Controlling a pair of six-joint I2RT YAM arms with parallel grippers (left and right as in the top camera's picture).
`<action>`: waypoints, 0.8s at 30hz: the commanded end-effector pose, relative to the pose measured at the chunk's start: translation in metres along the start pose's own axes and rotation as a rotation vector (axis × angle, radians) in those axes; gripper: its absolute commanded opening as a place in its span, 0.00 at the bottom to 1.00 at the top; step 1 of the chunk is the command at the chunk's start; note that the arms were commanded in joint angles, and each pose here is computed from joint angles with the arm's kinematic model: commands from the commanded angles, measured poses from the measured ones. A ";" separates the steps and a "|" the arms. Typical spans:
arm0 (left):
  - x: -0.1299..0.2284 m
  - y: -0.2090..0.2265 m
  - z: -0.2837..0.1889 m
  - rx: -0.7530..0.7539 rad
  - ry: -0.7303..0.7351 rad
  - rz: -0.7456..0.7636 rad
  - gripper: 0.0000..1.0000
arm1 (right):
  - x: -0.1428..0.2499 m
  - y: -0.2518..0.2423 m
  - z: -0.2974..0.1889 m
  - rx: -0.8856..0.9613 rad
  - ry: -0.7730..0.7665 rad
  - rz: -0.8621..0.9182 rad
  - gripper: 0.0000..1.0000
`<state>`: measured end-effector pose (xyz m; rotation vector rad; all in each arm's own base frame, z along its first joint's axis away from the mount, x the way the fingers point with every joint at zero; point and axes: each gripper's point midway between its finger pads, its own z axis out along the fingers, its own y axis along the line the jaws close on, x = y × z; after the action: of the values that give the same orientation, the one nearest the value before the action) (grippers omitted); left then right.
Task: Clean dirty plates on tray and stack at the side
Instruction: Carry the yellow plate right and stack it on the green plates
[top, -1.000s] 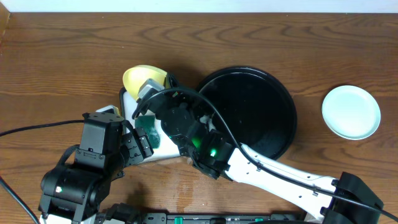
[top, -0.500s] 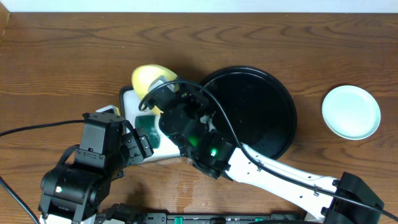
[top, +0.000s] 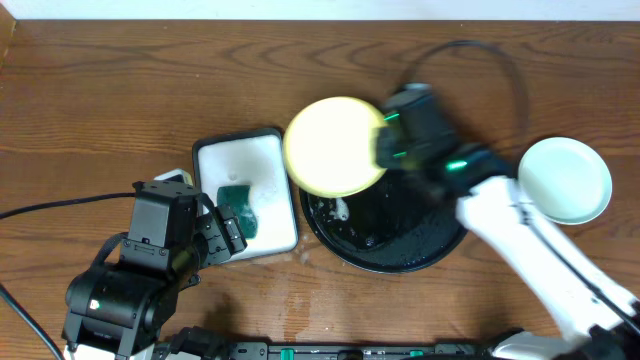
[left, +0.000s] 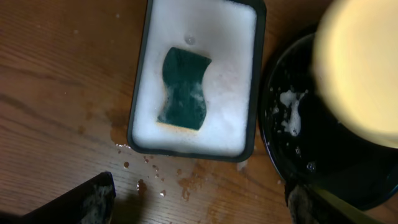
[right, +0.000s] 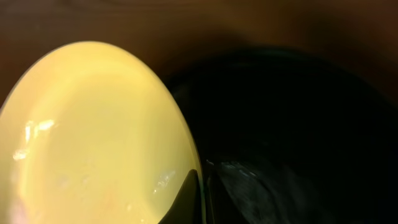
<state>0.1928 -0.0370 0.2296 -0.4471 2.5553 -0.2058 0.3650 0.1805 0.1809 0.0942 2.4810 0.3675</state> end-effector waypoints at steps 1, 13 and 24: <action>-0.003 -0.001 -0.004 0.004 -0.013 0.008 0.88 | -0.019 -0.031 -0.030 -0.077 0.017 0.173 0.01; -0.003 -0.001 -0.004 0.004 -0.013 0.008 0.88 | 0.004 -0.294 -0.073 0.369 -0.019 0.677 0.01; -0.003 -0.001 -0.004 0.004 -0.013 0.008 0.88 | 0.084 -0.413 -0.092 0.611 -0.129 1.001 0.01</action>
<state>0.1927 -0.0370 0.2295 -0.4471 2.5557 -0.2056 0.2646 -0.2160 0.1048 1.4823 2.1744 0.0018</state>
